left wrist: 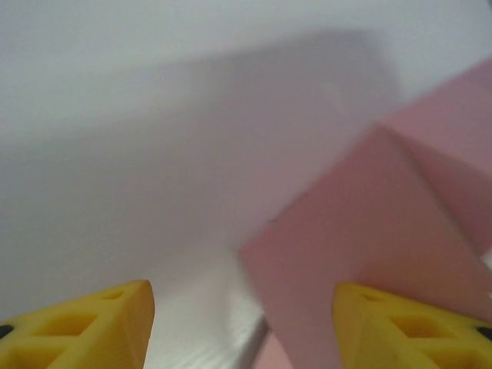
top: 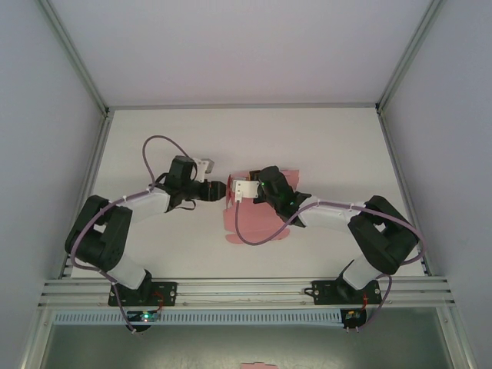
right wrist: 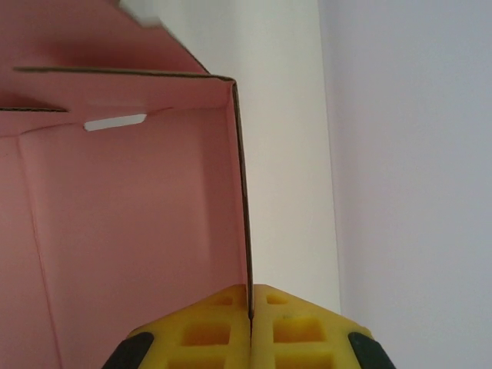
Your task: Assemble paper box
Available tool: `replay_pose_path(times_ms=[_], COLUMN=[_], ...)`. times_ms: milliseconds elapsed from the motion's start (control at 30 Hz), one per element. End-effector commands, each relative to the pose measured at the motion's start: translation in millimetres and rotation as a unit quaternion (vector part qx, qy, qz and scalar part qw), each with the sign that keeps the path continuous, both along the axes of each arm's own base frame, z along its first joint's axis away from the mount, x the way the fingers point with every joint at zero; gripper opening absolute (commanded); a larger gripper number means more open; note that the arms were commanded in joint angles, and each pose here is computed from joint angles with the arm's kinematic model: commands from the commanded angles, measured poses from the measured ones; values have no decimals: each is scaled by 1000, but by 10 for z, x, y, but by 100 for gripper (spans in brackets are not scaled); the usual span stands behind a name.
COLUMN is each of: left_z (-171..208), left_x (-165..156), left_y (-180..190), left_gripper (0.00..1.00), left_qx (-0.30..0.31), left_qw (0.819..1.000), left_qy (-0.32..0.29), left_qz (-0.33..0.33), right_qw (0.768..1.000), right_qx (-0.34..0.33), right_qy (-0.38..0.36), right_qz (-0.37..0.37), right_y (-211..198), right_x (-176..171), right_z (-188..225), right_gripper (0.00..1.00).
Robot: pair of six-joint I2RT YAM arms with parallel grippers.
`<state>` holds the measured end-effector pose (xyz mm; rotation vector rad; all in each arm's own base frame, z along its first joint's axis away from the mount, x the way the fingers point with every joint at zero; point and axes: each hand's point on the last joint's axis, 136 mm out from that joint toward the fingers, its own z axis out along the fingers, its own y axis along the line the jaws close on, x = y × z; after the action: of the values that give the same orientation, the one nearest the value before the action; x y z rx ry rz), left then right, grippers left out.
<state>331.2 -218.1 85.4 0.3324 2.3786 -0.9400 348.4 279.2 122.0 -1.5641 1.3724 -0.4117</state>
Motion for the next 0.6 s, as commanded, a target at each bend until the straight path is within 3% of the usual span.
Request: replay_pose_path(times_ms=[0, 233, 467, 567], left_z=[230, 67, 136, 46], left_x=[-123, -137, -157, -219], left_y=[-208, -92, -367, -372], left_gripper=[63, 64, 63, 63], left_qx=[-17, 12, -54, -31], left_qw=[996, 997, 984, 983], left_qy=[-61, -69, -127, -135], left_qz=[-57, -39, -114, -121], right_qw=[999, 1000, 999, 998], right_qx=[18, 19, -20, -49], right_qy=[-3, 7, 22, -5], right_qz=[-26, -21, 17, 37], right_y=[-13, -40, -19, -81], right_x=[32, -40, -239, -373], right_z=[0, -34, -228, -348], right_gripper=[0, 0, 0, 0])
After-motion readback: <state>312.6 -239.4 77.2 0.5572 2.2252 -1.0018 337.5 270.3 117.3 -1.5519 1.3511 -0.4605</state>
